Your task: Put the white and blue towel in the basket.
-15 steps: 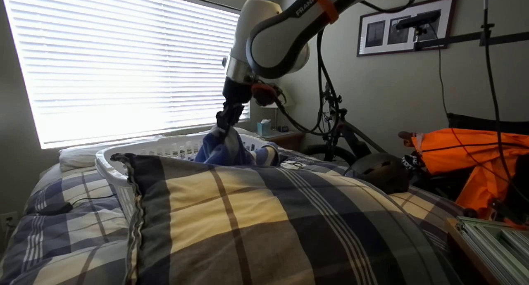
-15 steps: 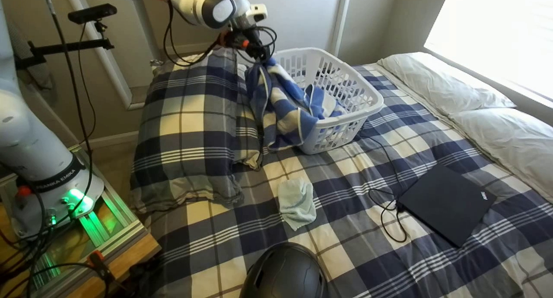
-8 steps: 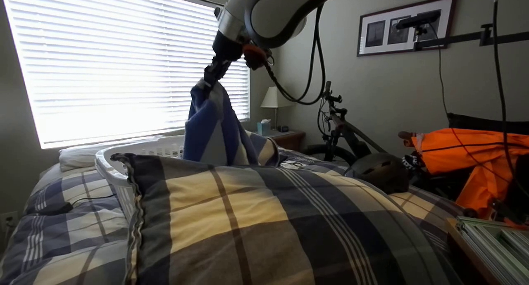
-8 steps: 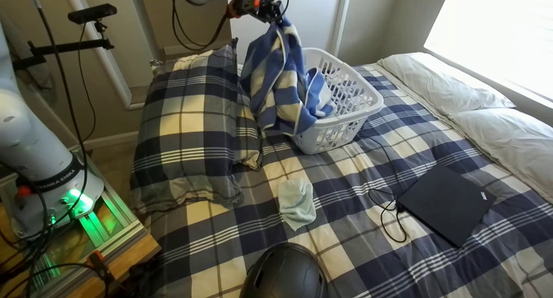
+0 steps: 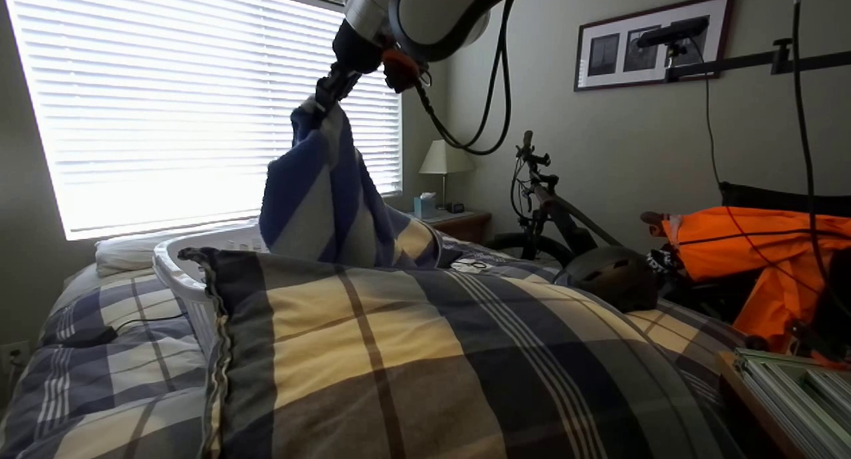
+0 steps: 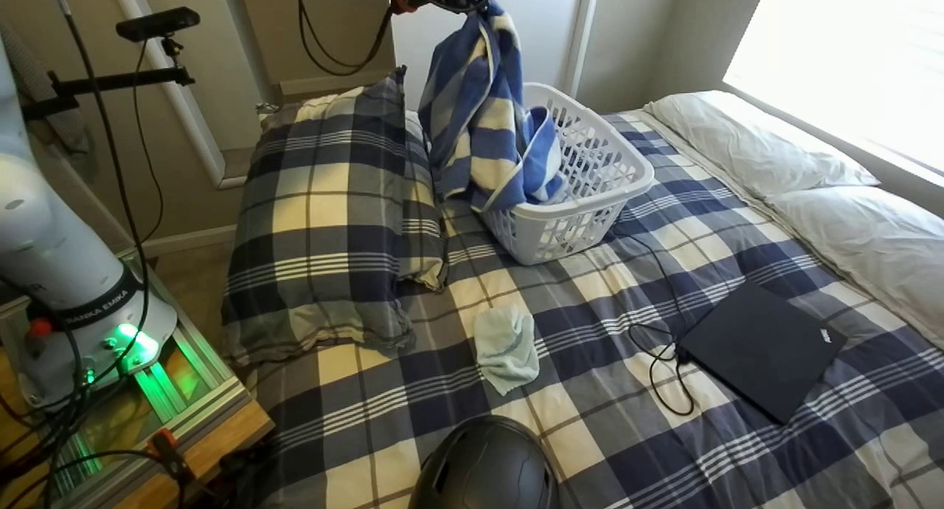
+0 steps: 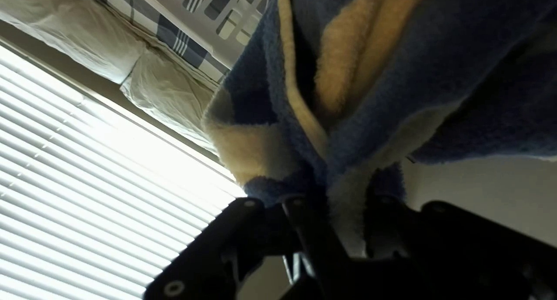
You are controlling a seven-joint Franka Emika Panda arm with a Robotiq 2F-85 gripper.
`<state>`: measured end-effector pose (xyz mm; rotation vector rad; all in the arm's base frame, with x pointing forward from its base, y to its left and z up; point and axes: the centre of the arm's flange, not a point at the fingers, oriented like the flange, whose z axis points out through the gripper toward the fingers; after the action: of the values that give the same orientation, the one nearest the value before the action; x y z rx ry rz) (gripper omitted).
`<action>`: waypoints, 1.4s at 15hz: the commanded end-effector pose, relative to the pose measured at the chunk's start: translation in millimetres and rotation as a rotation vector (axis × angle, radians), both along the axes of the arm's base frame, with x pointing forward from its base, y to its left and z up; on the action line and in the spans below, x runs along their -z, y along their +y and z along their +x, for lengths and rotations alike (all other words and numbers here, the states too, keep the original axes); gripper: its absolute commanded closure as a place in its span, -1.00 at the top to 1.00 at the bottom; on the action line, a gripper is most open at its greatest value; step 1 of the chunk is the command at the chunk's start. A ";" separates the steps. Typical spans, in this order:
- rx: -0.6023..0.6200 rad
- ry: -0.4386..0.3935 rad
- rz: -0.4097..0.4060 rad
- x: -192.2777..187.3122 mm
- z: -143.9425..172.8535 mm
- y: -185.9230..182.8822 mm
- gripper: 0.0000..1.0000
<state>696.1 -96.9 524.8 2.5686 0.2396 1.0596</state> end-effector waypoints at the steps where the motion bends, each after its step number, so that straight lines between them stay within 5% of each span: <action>1: 0.000 0.000 0.000 0.0 0.0 0.0 -0.72; 2: 0.000 0.000 0.000 0.0 0.0 -0.1 -0.72; 3: 0.017 -0.037 -0.026 -2.5 8.8 -4.7 -0.93; 12: -0.005 -0.328 -0.231 -37.7 76.3 -55.7 -0.93; 19: -0.005 -0.483 -0.370 14.5 102.8 -87.1 -0.93; 21: 0.020 -0.457 -0.378 36.4 101.7 -93.7 -0.93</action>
<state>778.3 -182.0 500.3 2.0271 0.3131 1.3718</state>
